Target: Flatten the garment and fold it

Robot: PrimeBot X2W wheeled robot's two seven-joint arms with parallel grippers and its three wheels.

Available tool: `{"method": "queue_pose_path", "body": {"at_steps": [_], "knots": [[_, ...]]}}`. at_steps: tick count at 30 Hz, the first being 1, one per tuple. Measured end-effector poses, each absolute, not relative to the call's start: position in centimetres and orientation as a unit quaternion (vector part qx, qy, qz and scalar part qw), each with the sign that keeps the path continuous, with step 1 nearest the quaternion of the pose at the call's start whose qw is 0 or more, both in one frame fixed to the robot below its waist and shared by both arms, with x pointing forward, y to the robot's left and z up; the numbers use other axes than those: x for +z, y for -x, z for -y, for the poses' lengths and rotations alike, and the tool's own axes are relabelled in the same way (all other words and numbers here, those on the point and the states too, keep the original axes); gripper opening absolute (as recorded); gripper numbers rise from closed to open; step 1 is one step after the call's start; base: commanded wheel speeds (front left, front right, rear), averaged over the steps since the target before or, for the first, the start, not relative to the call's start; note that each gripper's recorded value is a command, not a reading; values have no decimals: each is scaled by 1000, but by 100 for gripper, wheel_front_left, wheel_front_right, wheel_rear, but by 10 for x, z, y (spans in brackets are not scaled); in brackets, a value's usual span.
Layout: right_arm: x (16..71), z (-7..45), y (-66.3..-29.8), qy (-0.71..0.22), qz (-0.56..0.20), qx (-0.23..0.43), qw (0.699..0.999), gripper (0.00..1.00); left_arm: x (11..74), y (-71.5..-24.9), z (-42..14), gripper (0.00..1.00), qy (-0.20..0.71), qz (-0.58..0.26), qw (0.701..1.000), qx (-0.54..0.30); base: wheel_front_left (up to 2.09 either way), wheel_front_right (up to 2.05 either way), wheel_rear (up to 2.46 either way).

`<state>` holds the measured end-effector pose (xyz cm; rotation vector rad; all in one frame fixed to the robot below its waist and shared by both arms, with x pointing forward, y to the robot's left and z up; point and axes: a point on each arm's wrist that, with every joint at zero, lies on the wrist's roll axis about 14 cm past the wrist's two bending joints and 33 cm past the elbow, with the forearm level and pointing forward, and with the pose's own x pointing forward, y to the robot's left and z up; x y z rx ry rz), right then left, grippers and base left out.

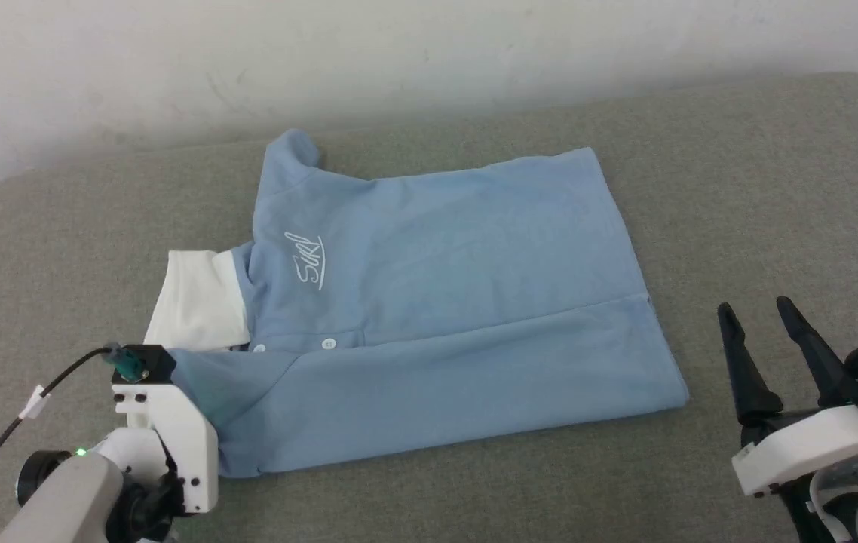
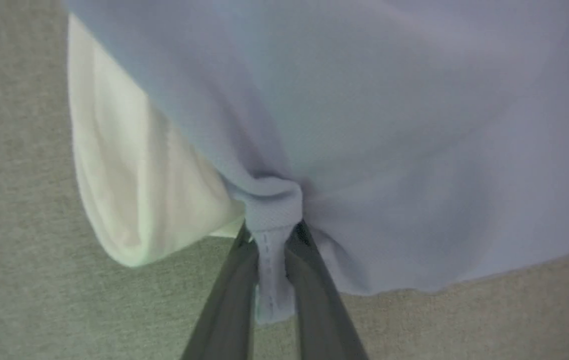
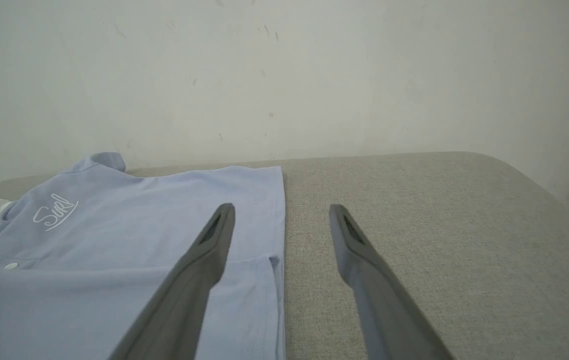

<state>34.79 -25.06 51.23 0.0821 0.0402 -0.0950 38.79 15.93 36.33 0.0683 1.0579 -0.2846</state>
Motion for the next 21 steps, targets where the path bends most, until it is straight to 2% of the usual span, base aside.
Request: {"method": "queue_pose_path", "body": {"at_steps": [5, 8, 10, 13, 21], "knots": [[498, 254, -349, -36, -67, -36, 996, 100, 365, -389, -155, 0, -17, -491, 860, -136, 0, 0, 0], [469, 257, -349, -45, -144, -27, 988, 100, 368, -391, -156, 0, -8, -477, 869, -132, 0, 0, 0], [438, 255, -344, -53, -224, -15, 973, 100, 371, -392, -157, 0, -2, -467, 875, -130, 0, 0, 0], [409, 248, -342, -80, -303, -1, 950, 100, 377, -393, -158, 0, 5, -456, 881, -129, 0, 0, 0], [375, 231, -357, -103, -414, 31, 904, 100, 389, -392, -157, 0, 17, -432, 892, -134, 0, 0, 0]]}}
